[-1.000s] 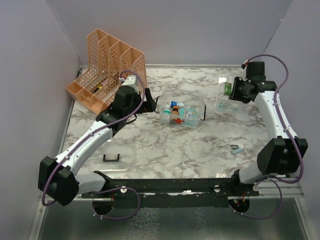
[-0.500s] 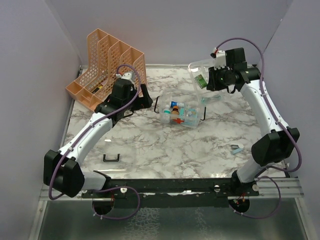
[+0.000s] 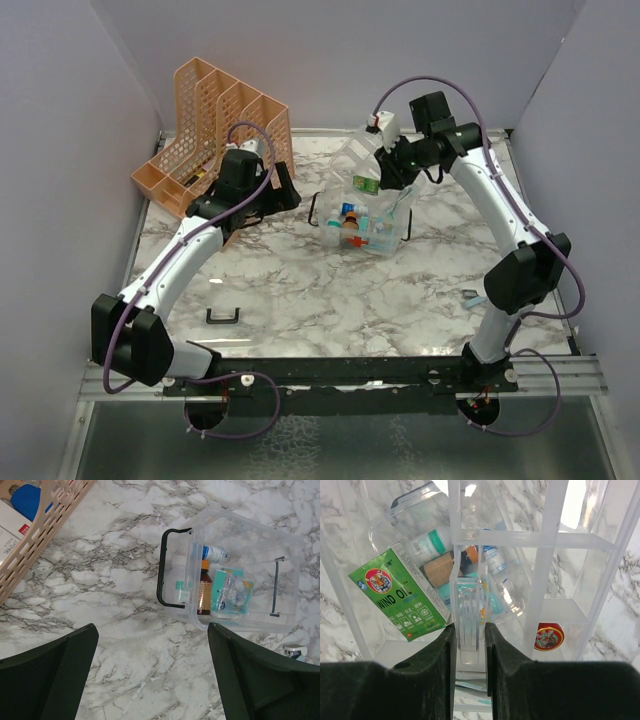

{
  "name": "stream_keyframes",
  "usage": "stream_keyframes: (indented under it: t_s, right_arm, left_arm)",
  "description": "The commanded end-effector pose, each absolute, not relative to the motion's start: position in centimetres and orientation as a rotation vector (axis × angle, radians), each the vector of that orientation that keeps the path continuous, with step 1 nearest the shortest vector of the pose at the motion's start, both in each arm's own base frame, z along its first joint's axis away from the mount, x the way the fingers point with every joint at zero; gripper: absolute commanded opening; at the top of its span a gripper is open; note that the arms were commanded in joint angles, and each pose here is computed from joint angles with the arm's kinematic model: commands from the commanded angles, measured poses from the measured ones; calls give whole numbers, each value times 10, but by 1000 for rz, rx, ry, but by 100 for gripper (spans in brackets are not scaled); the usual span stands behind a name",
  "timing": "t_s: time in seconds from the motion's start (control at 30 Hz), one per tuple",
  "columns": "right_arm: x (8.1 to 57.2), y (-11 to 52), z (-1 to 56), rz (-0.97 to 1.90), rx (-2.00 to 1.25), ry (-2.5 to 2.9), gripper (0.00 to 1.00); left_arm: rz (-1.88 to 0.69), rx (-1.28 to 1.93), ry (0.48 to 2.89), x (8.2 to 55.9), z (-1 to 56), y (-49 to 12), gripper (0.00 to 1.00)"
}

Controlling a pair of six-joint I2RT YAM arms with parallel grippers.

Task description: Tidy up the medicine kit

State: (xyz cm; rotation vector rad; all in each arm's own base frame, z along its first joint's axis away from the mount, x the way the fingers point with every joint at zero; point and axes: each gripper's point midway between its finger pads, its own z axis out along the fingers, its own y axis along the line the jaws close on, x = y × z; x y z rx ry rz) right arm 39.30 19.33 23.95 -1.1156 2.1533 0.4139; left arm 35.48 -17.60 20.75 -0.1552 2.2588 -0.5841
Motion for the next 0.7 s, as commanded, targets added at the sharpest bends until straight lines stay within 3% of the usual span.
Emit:
stream_keyframes:
  t_s: [0.0,0.67]
  right_arm:
    - [384,206,236,472,-1328,2081,1]
    - [425,231,176,180,-1664,2061,1]
  left_arm:
    - [-619,-145,2247,359,222,-180,94]
    - [-798,-209,2321,376,219,-202,88]
